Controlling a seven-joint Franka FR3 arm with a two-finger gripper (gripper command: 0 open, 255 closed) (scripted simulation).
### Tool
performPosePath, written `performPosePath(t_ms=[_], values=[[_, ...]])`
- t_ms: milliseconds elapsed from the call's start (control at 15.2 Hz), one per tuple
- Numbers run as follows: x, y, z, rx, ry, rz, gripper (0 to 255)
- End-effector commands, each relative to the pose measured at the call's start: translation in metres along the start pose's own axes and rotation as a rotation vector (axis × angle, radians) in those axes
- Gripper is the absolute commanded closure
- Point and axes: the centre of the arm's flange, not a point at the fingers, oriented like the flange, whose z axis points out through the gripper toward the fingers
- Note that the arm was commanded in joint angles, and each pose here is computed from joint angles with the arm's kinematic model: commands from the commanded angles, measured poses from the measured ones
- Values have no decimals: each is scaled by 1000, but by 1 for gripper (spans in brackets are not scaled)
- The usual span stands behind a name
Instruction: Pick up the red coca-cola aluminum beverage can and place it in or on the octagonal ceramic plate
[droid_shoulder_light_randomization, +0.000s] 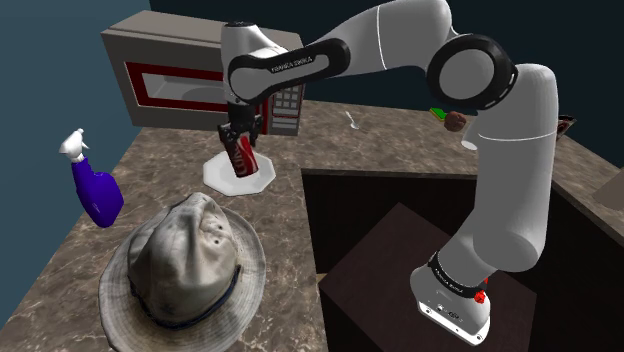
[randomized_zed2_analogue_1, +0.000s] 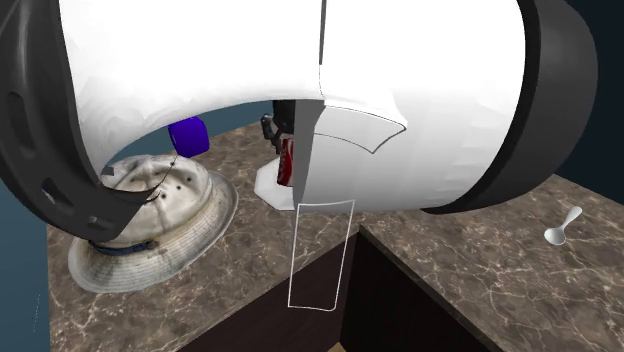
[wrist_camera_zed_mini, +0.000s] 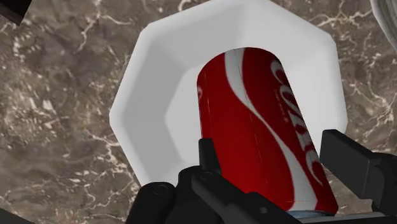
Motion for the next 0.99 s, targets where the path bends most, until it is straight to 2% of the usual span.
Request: performPosePath(t_ms=[0,66,594,660,924], values=[[1,0,10,0,1,0,255],[0,0,18,0,1,0,255],[0,0,18,0,1,0,255],[0,-1,17,0,1,0,0],[0,-1,18,1,1,0,0]])
